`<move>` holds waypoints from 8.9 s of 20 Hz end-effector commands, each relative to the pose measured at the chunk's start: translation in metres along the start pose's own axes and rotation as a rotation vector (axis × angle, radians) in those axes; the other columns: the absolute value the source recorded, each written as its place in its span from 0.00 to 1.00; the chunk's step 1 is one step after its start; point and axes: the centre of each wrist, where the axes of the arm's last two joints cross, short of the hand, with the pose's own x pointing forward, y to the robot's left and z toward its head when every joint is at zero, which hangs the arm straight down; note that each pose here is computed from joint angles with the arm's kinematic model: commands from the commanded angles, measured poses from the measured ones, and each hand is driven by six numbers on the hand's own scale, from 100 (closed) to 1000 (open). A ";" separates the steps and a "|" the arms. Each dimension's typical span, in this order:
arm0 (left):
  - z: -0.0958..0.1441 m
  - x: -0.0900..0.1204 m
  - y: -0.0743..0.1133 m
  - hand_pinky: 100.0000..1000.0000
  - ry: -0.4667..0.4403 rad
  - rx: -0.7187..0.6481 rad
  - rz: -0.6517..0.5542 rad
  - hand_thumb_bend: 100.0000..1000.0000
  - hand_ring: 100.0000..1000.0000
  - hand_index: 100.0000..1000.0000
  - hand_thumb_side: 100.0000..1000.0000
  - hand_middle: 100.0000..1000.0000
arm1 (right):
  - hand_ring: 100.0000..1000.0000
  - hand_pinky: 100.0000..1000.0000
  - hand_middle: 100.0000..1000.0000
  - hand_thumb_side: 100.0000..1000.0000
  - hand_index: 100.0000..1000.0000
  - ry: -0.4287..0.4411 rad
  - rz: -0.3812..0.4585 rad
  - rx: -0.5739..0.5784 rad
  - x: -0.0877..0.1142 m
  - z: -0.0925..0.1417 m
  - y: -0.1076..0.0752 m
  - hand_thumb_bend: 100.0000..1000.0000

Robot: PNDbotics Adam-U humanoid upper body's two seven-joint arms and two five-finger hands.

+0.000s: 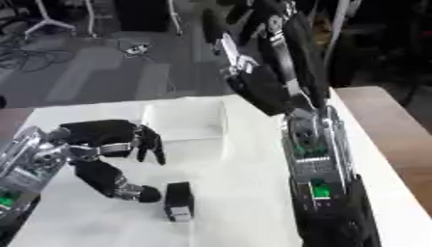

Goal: Pick up objects on the table and place them in the box.

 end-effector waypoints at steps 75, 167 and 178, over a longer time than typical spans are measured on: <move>-0.038 0.010 -0.025 0.38 0.013 -0.027 -0.179 0.36 0.52 0.71 0.69 0.64 | 0.35 0.04 0.48 1.00 0.70 -0.028 -0.018 0.005 0.008 -0.004 -0.001 0.24; -0.053 -0.031 -0.091 0.00 0.138 0.411 -0.249 0.56 0.03 0.27 0.63 0.15 | 0.35 0.04 0.47 1.00 0.70 -0.034 -0.021 -0.001 0.013 -0.005 -0.002 0.24; -0.022 -0.024 -0.031 0.00 0.194 0.565 -0.242 0.57 0.03 0.27 0.62 0.14 | 0.35 0.04 0.47 1.00 0.70 -0.030 -0.018 0.001 0.012 -0.005 -0.002 0.24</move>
